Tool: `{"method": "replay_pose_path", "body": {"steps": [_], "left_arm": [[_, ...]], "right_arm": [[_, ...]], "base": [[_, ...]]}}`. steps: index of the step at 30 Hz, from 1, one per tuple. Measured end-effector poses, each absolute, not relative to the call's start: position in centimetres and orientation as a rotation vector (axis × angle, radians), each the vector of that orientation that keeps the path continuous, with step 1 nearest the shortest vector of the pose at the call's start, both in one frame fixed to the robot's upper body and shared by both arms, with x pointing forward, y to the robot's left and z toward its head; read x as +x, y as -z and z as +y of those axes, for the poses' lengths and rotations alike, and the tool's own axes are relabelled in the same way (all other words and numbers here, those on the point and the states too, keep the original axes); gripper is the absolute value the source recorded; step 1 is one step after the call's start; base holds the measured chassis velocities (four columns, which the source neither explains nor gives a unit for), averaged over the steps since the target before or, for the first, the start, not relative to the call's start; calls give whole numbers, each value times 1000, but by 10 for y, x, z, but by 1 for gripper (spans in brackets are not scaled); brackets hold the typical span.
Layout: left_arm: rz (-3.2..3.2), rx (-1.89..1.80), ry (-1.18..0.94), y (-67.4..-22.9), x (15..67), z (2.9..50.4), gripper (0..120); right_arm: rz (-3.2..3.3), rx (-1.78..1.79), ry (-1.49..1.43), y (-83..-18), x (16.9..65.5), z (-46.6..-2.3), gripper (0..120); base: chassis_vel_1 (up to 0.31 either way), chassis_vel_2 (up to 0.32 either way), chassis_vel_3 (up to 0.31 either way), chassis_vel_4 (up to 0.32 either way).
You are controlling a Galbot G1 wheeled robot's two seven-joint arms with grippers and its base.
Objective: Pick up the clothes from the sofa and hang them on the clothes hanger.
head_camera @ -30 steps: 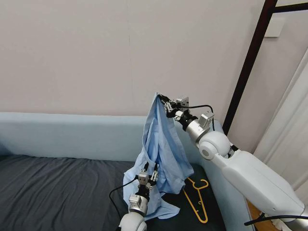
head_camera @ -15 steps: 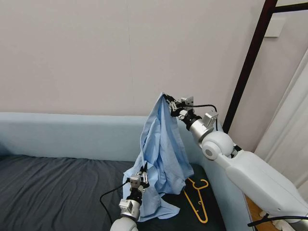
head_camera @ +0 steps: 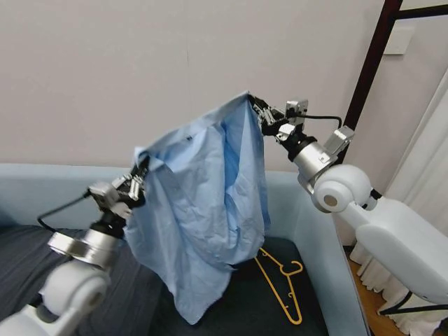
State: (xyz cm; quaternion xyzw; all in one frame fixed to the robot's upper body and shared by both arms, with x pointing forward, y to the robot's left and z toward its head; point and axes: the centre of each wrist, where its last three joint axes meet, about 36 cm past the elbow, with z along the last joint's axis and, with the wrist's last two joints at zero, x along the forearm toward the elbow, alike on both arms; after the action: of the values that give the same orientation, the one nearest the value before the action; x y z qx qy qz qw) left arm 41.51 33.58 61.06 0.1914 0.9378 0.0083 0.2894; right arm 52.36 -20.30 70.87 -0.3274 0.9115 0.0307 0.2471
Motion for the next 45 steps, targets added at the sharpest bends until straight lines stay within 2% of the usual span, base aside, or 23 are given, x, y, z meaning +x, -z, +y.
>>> {"method": "replay_pose_path", "body": {"steps": [5,9,13,20,24,33,42,45], "left_arm": [[2485,535,-142,-660,420,352,0],[2472,539,-187,-680,421,357,0],[2485,553,-207,-676,420,357,0],[2663,567,-271,-615,413,361,0],[2707,574,-273,-607,412,360,0],[2713,581,-296,-617,412,360,0],[2606,496,-290,-668,429,375,0],[2604,493,-283,-669,431,376,0]], "right_arm": [[2502,-786,48,-741,501,-218,0],[2506,-791,66,-758,479,-232,0],[2553,-816,90,-746,464,-236,0],[2882,-697,246,-688,441,-221,0],[2982,-707,287,-678,430,-209,0],[2962,-780,211,-689,428,-202,0],[2679,-754,143,-753,422,-235,0],[2662,-765,147,-753,416,-235,0]], "base": [[0,0,0,0],[0,0,0,0],[0,0,0,0],[0,0,0,0],[0,0,0,0],[0,0,0,0],[0,0,0,0],[0,0,0,0]]}}
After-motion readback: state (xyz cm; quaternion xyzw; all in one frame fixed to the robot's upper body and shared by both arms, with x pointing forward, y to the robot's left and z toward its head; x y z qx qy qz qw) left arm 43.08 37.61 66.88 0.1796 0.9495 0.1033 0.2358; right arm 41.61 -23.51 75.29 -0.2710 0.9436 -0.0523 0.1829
